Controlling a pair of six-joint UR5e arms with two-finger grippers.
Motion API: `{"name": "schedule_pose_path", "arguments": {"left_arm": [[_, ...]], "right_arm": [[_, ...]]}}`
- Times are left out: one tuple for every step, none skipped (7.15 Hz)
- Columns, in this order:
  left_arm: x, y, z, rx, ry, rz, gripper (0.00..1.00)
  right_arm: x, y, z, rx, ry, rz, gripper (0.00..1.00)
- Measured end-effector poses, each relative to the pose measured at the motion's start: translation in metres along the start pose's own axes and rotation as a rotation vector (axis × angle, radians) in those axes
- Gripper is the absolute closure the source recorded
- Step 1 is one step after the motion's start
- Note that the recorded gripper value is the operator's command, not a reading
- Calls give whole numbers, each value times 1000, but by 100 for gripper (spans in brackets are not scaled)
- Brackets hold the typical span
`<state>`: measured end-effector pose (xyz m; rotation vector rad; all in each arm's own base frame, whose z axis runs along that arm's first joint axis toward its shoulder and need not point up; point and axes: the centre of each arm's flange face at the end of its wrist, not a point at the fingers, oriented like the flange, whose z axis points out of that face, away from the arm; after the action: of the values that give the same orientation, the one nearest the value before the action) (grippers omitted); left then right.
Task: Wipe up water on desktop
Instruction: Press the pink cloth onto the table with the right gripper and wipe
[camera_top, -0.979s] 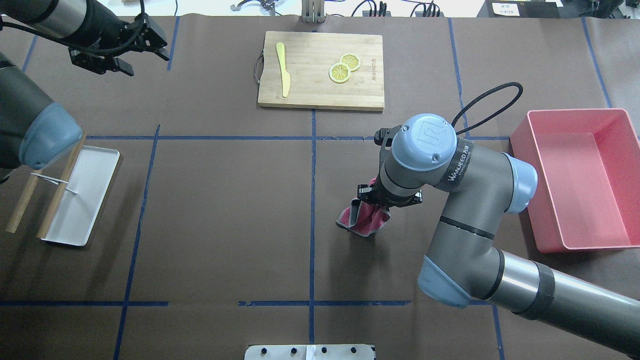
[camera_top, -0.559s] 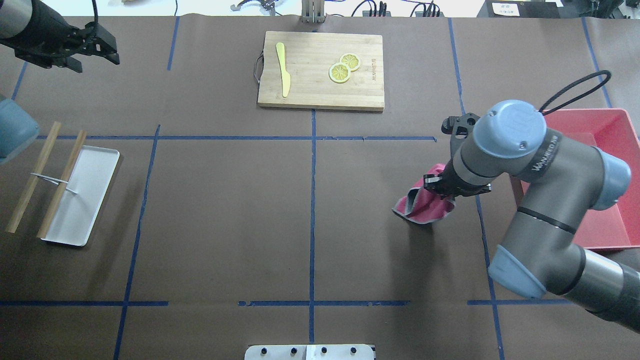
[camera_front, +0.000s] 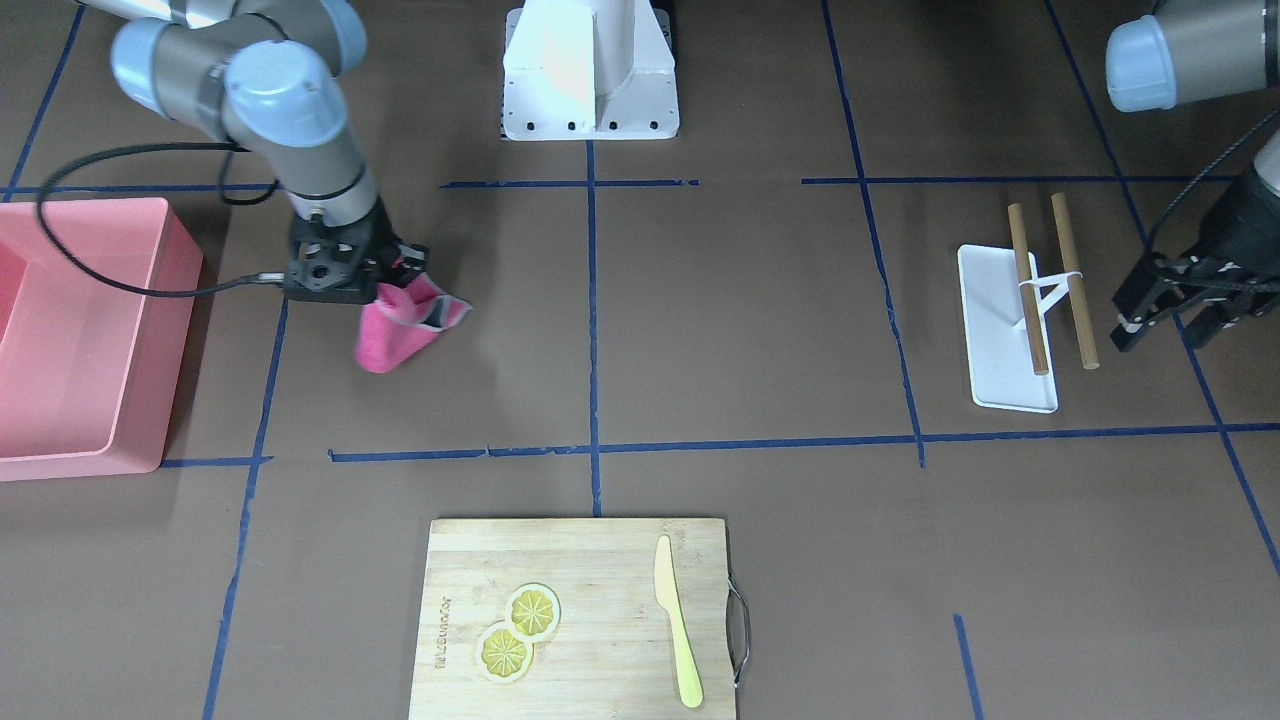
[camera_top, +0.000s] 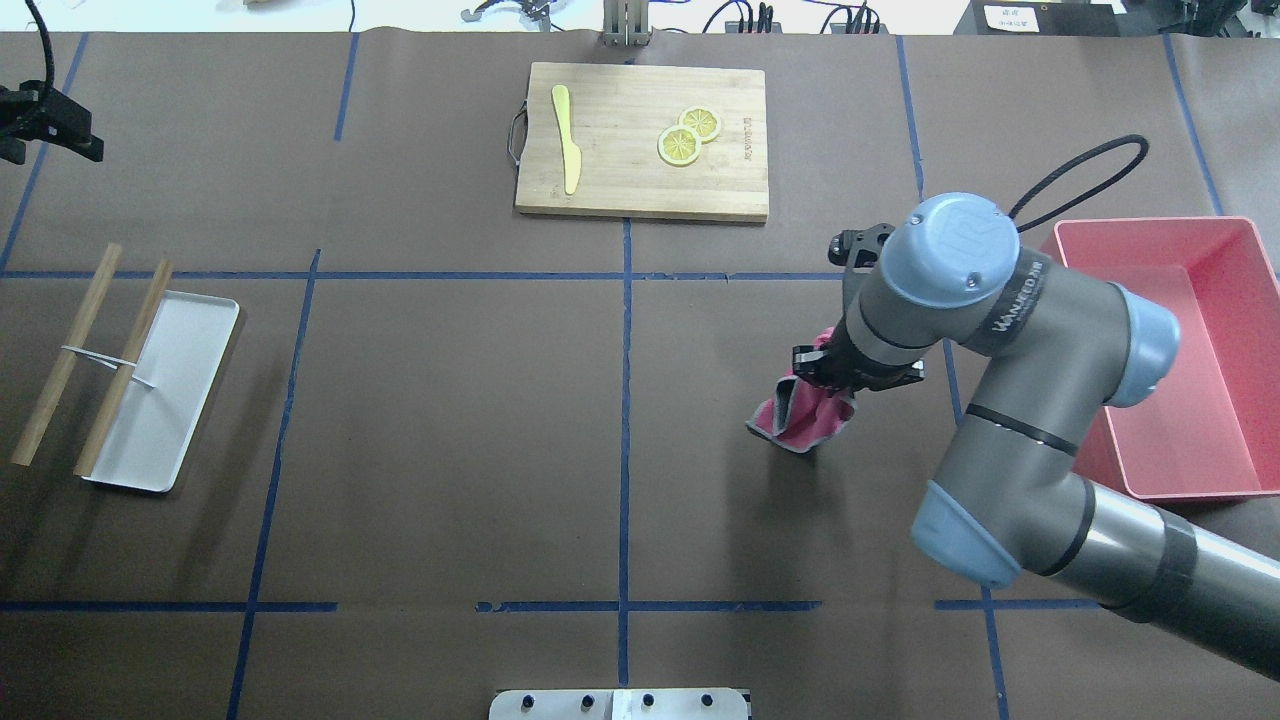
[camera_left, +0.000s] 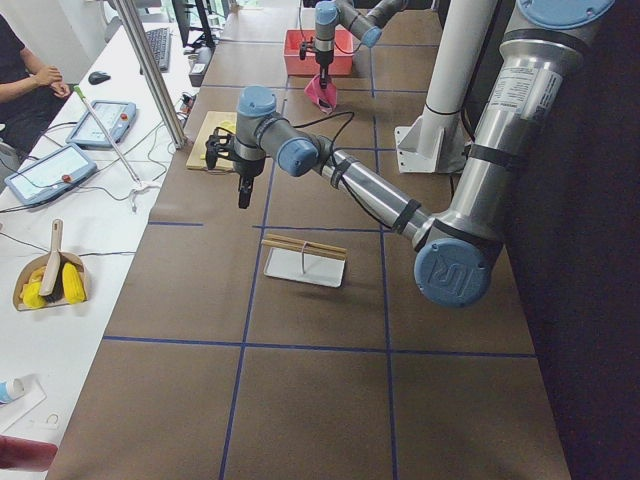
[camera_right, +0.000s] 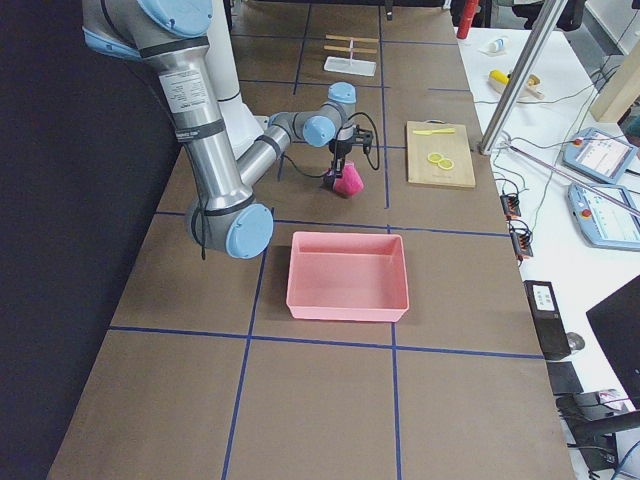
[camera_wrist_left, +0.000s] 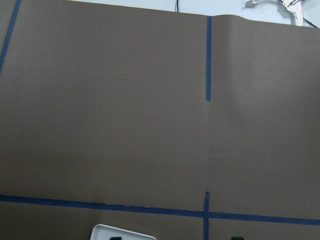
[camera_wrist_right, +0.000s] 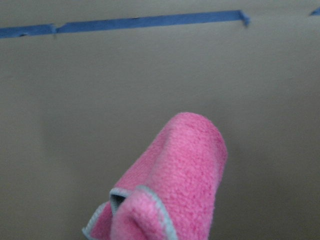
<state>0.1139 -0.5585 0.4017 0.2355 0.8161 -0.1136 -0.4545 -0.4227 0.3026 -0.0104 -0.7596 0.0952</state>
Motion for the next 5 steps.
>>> {"name": "schedule_pose_path", "arguments": {"left_arm": [[-27, 6, 0, -10, -16, 43, 21], [-56, 11, -1, -15, -35, 88, 20], [-81, 16, -3, -21, -52, 136, 19], [-100, 22, -5, -29, -65, 176, 19], [-111, 27, -5, -38, -72, 198, 18]], "right_arm": [[-38, 13, -2, -7, -30, 20, 100], [-60, 20, -2, -8, -43, 37, 100], [-61, 18, -2, -6, -43, 51, 100], [-44, 12, 0, -1, -28, 53, 100], [-5, 6, 1, 6, -4, 25, 100]]}}
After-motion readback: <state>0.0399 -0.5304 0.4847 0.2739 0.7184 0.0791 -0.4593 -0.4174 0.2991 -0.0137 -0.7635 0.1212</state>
